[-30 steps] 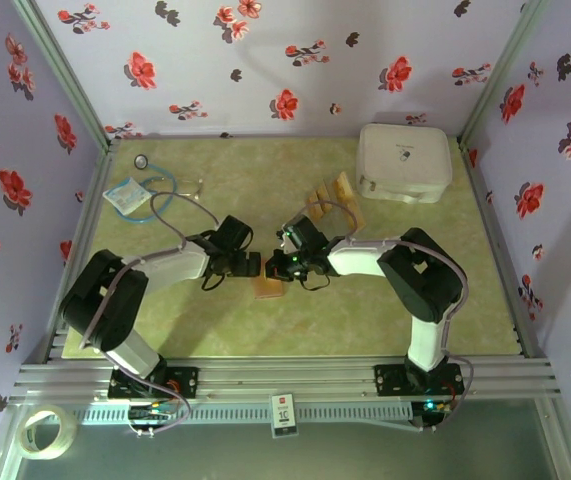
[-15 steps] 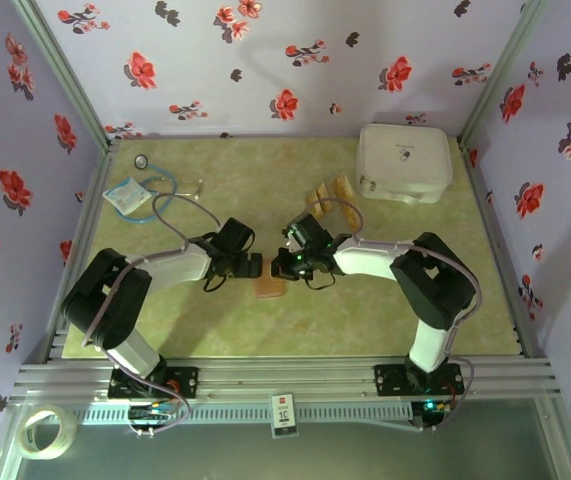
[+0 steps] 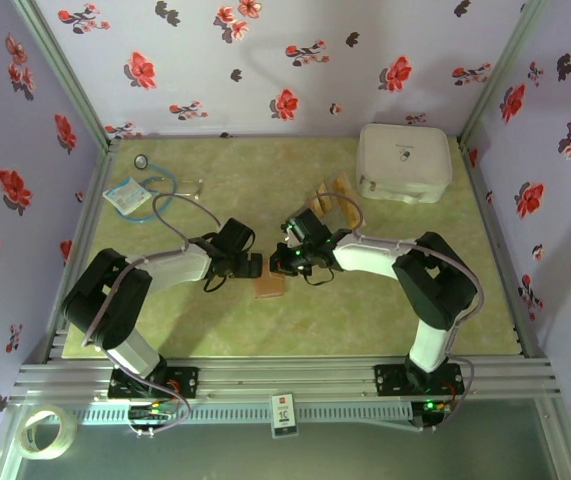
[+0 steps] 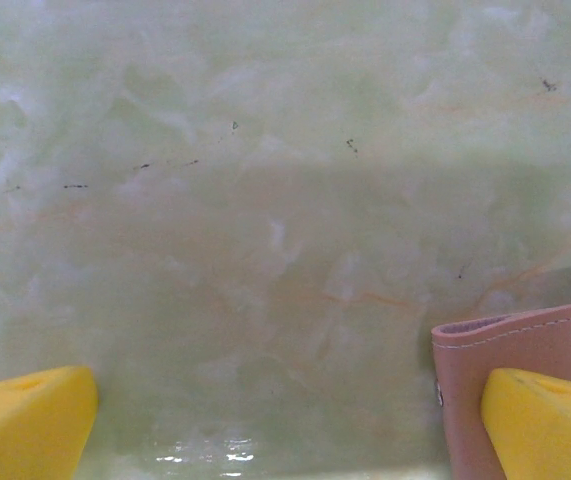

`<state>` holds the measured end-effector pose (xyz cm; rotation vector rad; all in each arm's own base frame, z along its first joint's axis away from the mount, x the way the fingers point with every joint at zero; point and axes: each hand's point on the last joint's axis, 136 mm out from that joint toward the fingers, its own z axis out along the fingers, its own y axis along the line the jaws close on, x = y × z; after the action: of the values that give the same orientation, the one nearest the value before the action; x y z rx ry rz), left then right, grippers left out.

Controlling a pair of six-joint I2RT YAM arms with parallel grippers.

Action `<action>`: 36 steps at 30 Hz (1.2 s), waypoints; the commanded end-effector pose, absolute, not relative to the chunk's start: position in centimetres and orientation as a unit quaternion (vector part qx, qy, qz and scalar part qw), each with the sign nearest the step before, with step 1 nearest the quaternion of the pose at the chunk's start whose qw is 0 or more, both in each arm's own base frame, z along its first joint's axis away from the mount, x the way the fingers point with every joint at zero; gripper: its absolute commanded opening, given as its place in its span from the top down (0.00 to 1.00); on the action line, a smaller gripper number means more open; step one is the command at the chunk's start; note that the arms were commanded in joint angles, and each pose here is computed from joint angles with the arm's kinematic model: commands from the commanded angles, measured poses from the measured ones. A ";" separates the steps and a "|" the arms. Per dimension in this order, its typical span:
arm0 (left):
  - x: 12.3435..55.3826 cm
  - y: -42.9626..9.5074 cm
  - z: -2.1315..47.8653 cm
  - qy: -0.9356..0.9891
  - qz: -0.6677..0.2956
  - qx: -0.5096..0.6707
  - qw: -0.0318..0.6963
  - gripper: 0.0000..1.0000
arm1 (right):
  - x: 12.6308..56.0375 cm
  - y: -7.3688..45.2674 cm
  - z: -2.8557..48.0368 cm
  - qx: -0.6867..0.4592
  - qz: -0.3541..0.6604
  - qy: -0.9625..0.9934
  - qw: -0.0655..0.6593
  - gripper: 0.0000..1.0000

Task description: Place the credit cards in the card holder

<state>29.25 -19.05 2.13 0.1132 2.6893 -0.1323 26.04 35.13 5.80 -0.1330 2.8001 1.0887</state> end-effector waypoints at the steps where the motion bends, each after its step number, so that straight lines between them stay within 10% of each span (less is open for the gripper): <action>1: 27.3 -17.5 -0.5 0.982 -0.010 0.044 0.182 0.00 | 26.6 35.4 5.5 -0.048 0.358 0.930 0.067 1.00; 36: 27.3 -17.6 -0.6 0.983 -0.007 0.047 0.180 0.00 | 23.3 33.5 0.6 -0.029 0.333 0.942 0.030 1.00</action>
<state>29.25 -19.11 2.07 0.1146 2.6863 -0.1253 25.71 35.48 3.68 -0.1434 2.7692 1.1332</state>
